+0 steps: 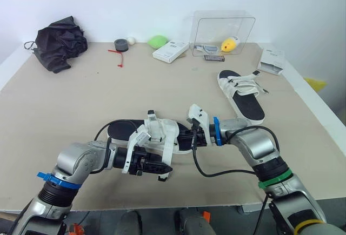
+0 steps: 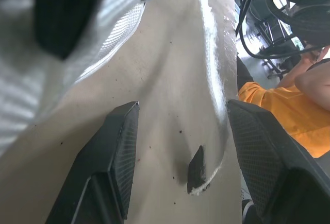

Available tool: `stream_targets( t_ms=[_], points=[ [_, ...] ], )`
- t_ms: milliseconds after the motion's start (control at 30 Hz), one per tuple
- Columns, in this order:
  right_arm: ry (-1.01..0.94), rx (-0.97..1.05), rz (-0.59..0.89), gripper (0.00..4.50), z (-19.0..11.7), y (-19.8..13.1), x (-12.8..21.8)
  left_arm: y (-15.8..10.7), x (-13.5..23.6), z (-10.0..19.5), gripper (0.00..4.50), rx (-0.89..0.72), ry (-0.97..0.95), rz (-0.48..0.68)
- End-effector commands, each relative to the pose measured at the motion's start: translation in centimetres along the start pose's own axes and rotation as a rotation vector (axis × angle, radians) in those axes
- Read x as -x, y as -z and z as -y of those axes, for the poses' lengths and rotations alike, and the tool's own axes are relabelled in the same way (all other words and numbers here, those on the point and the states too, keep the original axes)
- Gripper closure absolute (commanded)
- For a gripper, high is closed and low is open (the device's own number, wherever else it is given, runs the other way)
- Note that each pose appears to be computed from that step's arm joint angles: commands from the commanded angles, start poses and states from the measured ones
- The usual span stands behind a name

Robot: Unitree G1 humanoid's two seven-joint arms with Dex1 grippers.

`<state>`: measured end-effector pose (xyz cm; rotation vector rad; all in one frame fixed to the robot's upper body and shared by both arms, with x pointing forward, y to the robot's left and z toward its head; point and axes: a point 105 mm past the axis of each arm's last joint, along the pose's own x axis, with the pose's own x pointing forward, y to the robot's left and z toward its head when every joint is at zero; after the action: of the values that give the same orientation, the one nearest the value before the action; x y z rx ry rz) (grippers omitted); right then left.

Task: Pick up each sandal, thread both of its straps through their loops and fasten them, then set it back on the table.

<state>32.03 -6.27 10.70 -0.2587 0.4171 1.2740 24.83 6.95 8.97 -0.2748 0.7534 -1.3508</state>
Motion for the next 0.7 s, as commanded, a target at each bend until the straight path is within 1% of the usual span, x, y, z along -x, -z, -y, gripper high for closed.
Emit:
stream_targets(
  t_ms=[33, 67, 100, 167, 200, 400, 467, 700],
  points=[
    [0.047, -0.075, -0.098, 4.50, 0.6, 2.9, 0.1, -0.8, 0.1, 1.0, 3.41, 0.002, 0.061, -0.003],
    [0.048, -0.075, -0.098, 4.50, 0.6, 2.8, 0.1, -0.9, 0.2, 1.2, 3.74, 0.014, 0.079, 0.000],
    [0.049, -0.075, -0.097, 4.50, 0.6, 2.8, 0.1, -1.0, 0.3, 1.3, 3.97, 0.022, 0.089, 0.001],
    [0.051, -0.076, -0.099, 4.50, 0.6, 2.9, 0.2, -1.1, 0.6, 1.6, 4.32, 0.034, 0.104, 0.003],
    [0.052, -0.077, -0.100, 4.50, 0.6, 2.9, 0.2, -1.1, 0.8, 1.8, 4.43, 0.035, 0.113, -0.001],
    [0.050, -0.076, -0.101, 4.50, 0.7, 2.9, 0.2, -2.4, 2.2, 2.9, 4.43, 0.038, 0.170, -0.008],
    [0.050, -0.075, -0.101, 4.50, 0.8, 2.8, 0.2, -3.3, 2.7, 2.8, 4.43, 0.051, 0.166, -0.004],
    [0.048, -0.074, -0.097, 4.50, 0.8, 2.7, 0.1, -7.7, 4.1, 1.9, 4.43, 0.119, 0.144, 0.099]
  ],
)
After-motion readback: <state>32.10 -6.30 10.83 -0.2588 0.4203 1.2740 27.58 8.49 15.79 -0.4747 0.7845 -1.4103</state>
